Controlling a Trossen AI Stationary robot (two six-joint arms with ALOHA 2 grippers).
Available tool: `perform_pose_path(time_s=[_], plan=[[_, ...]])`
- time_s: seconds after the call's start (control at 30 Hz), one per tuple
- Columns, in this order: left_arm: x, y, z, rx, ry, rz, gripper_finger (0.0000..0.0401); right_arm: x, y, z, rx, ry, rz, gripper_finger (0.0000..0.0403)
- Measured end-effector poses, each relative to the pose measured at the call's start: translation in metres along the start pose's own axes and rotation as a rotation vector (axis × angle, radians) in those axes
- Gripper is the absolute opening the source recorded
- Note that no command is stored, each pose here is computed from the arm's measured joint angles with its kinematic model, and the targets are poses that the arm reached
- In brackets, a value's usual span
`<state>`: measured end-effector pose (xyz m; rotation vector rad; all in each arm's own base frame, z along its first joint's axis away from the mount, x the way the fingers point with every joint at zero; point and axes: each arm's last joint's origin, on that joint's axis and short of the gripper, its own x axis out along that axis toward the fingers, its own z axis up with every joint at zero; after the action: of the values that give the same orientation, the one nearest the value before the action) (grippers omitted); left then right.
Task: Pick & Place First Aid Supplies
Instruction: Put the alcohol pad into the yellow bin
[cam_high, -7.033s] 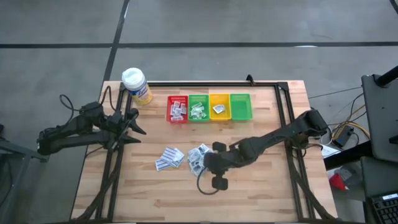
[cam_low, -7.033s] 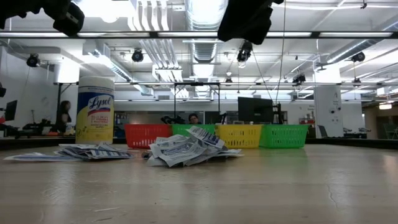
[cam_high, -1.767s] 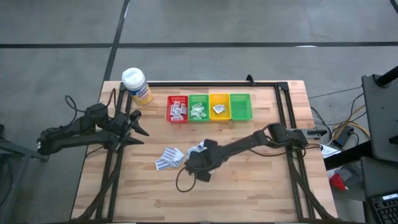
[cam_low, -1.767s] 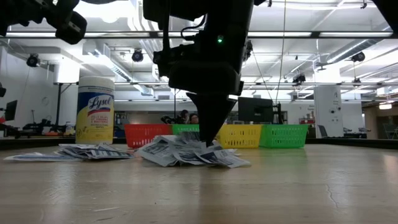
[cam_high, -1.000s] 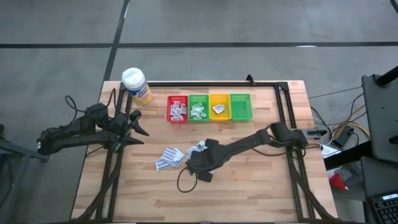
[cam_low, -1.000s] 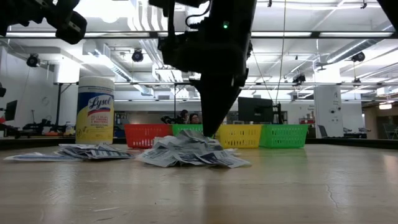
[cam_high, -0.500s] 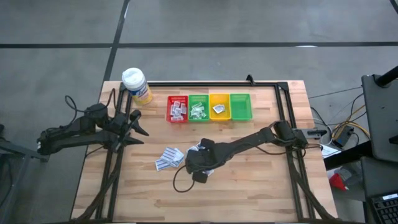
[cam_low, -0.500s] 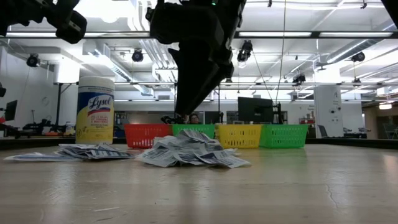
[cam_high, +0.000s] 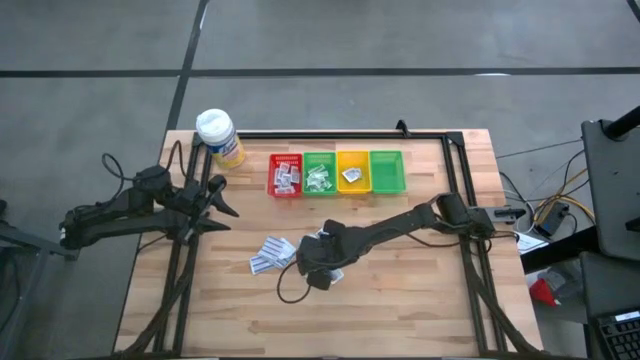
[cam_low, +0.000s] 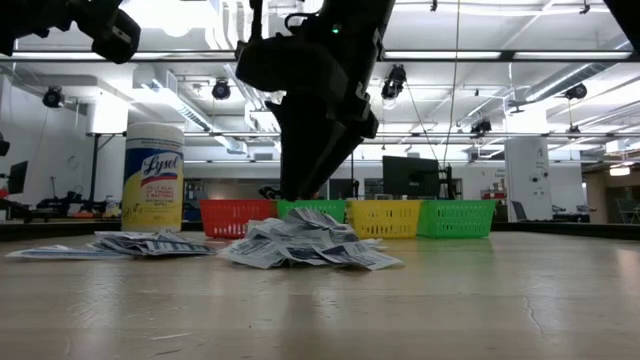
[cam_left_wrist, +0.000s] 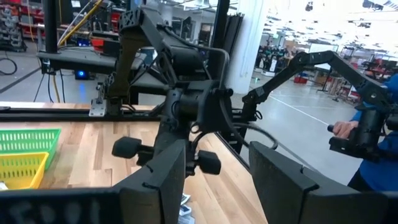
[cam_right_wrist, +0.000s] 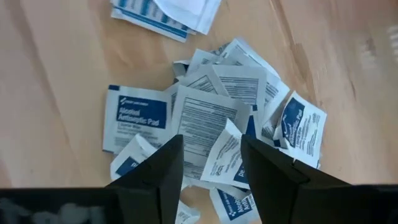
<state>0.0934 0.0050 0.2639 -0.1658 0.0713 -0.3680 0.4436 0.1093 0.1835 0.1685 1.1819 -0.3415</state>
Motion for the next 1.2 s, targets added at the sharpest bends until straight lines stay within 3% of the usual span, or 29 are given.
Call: perform_pose_path(time_s=[0.97, 1.2], plan=[[0.000, 0.000, 0.001, 0.024, -0.009, -0.001, 0.0175, 0.004, -0.002, 0.003, 0.130, -0.006, 0.006, 0.0132], [0.000, 0.000, 0.001, 0.025, -0.011, -0.001, 0.0175, 0.018, -0.001, 0.001, 0.146, 0.029, 0.016, 0.0130]])
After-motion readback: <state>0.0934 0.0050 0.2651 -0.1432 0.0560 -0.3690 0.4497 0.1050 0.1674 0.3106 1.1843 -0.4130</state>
